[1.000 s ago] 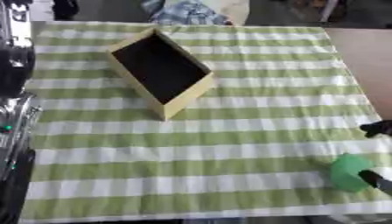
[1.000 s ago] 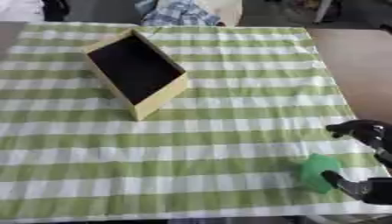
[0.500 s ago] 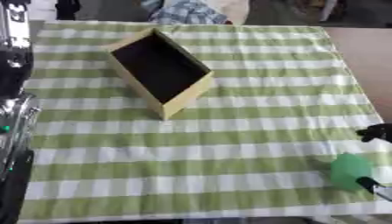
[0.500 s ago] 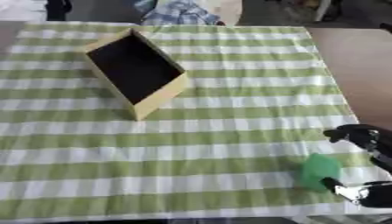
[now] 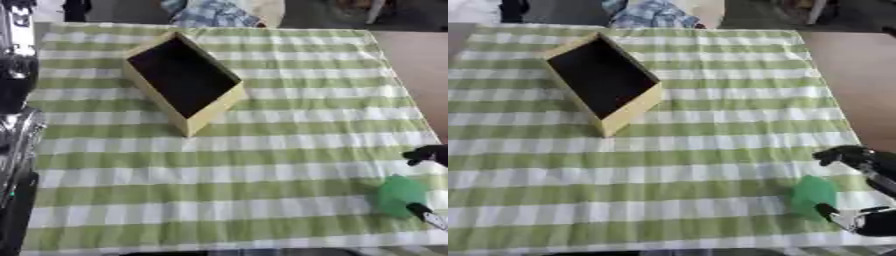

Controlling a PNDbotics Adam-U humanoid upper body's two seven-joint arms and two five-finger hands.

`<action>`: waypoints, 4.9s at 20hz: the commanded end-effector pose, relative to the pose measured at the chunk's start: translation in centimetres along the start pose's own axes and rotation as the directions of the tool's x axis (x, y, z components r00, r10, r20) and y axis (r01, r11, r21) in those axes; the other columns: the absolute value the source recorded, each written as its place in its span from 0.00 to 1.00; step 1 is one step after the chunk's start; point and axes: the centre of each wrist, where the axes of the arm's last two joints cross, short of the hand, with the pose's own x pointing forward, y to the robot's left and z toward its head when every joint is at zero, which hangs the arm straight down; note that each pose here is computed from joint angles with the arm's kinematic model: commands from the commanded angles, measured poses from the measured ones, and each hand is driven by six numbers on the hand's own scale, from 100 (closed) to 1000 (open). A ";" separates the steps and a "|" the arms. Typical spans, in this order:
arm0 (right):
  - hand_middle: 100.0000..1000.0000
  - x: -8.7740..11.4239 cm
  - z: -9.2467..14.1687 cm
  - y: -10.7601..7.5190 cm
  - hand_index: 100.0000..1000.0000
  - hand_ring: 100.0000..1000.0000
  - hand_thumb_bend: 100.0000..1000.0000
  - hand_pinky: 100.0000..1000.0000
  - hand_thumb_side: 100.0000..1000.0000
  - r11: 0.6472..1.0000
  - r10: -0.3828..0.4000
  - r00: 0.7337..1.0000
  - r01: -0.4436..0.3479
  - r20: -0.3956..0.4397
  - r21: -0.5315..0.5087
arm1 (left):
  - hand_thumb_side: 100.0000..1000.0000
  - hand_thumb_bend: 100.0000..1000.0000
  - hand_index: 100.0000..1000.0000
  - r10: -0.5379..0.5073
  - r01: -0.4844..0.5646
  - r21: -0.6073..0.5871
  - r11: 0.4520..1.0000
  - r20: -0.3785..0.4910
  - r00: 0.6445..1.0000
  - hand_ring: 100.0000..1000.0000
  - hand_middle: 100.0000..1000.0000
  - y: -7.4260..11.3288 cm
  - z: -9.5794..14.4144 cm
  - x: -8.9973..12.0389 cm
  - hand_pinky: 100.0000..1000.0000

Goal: Pick up objects on the table and place them in the box.

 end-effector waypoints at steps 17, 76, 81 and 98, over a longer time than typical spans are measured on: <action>0.77 -0.2 0.0 -0.7 0.93 0.95 0.21 0.94 0.33 0.996 -0.063 0.994 0.068 -0.085 0.056 | 0.52 0.00 0.69 0.005 -0.005 -0.008 1.000 0.026 1.000 0.57 0.52 0.1 -0.5 0.4 0.48; 0.23 5.1 -5.4 -16.5 0.58 0.62 0.00 0.81 0.04 0.959 0.197 0.970 -0.160 0.142 -0.236 | 0.52 0.00 0.69 0.041 -0.040 -0.014 0.999 0.040 0.998 0.57 0.52 -0.6 -0.9 0.6 0.48; 0.23 4.7 -7.4 -19.2 0.58 0.60 0.00 0.77 0.04 0.950 0.215 0.961 -0.164 0.175 -0.264 | 0.52 0.00 0.69 0.049 -0.048 -0.017 0.999 0.045 0.998 0.57 0.52 -0.7 -1.1 0.6 0.48; 0.23 7.4 -18.7 -22.9 0.58 0.55 0.00 0.68 0.11 0.969 0.166 0.922 -0.086 0.350 -0.232 | 0.52 0.00 0.69 0.084 -0.082 -0.029 0.996 0.080 0.993 0.57 0.52 -1.4 -2.0 0.9 0.48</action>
